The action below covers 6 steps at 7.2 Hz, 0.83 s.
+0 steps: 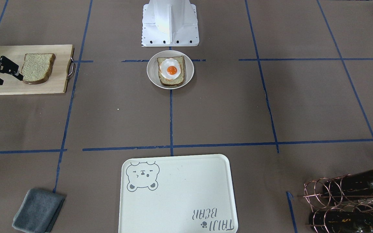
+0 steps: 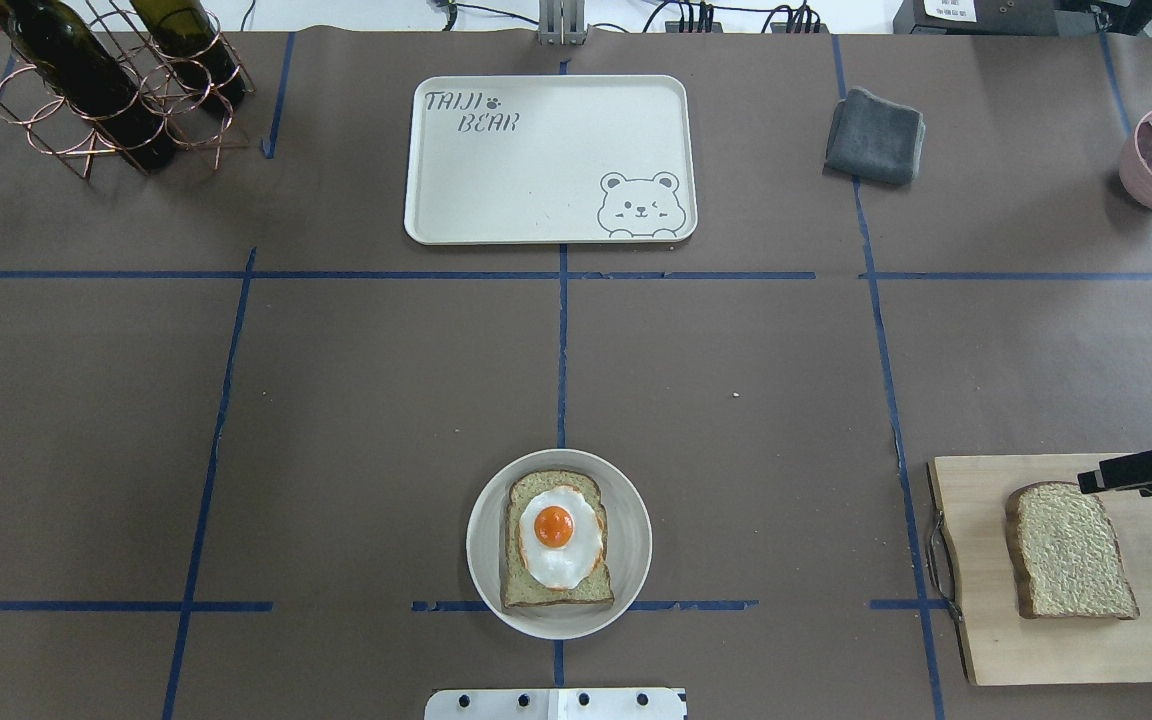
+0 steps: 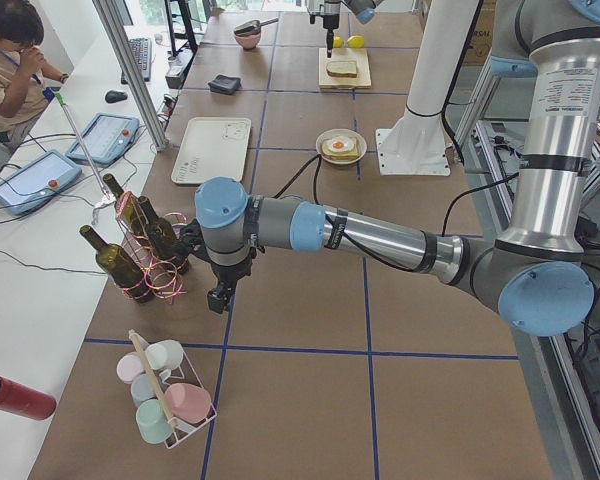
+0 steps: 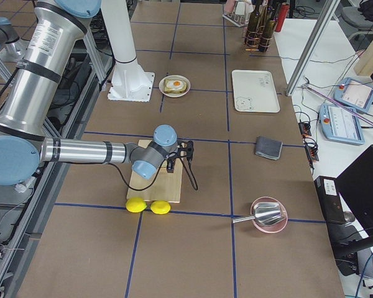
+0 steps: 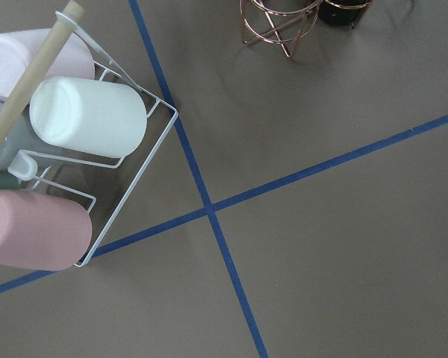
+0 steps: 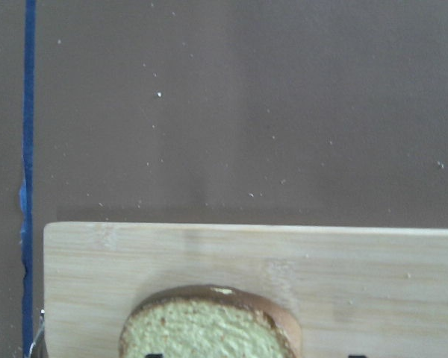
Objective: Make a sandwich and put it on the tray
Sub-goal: 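Grasp the bread slice with the right gripper and lift it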
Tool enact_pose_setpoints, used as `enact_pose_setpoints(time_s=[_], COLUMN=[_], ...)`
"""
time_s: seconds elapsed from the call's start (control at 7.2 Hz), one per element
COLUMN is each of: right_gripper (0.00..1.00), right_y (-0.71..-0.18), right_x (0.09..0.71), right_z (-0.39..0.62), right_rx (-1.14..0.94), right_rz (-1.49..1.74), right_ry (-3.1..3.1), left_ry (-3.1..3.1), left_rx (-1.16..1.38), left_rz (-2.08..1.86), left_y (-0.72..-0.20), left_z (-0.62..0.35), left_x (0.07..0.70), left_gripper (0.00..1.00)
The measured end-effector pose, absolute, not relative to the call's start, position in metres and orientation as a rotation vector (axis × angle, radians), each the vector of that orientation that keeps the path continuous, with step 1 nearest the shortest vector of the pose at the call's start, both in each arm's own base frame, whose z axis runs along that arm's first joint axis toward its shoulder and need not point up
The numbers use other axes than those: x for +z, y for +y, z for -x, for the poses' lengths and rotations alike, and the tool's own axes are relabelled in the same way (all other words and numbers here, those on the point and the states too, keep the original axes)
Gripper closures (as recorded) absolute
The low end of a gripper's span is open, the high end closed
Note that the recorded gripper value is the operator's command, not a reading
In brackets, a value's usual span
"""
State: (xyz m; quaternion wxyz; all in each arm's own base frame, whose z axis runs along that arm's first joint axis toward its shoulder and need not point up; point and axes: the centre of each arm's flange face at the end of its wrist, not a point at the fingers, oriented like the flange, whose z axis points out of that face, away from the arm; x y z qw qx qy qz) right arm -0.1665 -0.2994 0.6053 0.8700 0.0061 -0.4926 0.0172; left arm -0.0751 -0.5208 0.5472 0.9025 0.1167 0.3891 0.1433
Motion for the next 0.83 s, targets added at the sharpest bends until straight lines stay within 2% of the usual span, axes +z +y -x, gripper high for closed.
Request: enact_pose_setpoints(time_s=[0.14,0.28,0.42,0.83], right_gripper=[0.3,0.36,0.38,0.37], right_y=[-0.284,-0.276,-0.272,-0.265], right_x=[0.61,0.611,0.612,0.619], right_z=[0.169,0.178,0.185,0.187], right_rx=[0.071,0.101,0.112,0.121], right_rz=[0.012,0.034,0.044,0.061], right_ry=[-1.035,-1.03,-1.023,-1.004], left_ry=[0.817,0.822,0.824,0.825], left_rx=[0.27,0.256,0.25,0.248], left_rz=[-0.232,-0.229,-0.228,-0.228], left_y=[-0.521,-0.521,-0.521,-0.521], left_z=[0.073,0.072,0.071,0.07], left_x=[0.545,0.541,0.54,0.538], left_gripper=[0.0,0.0,0.0,0.0])
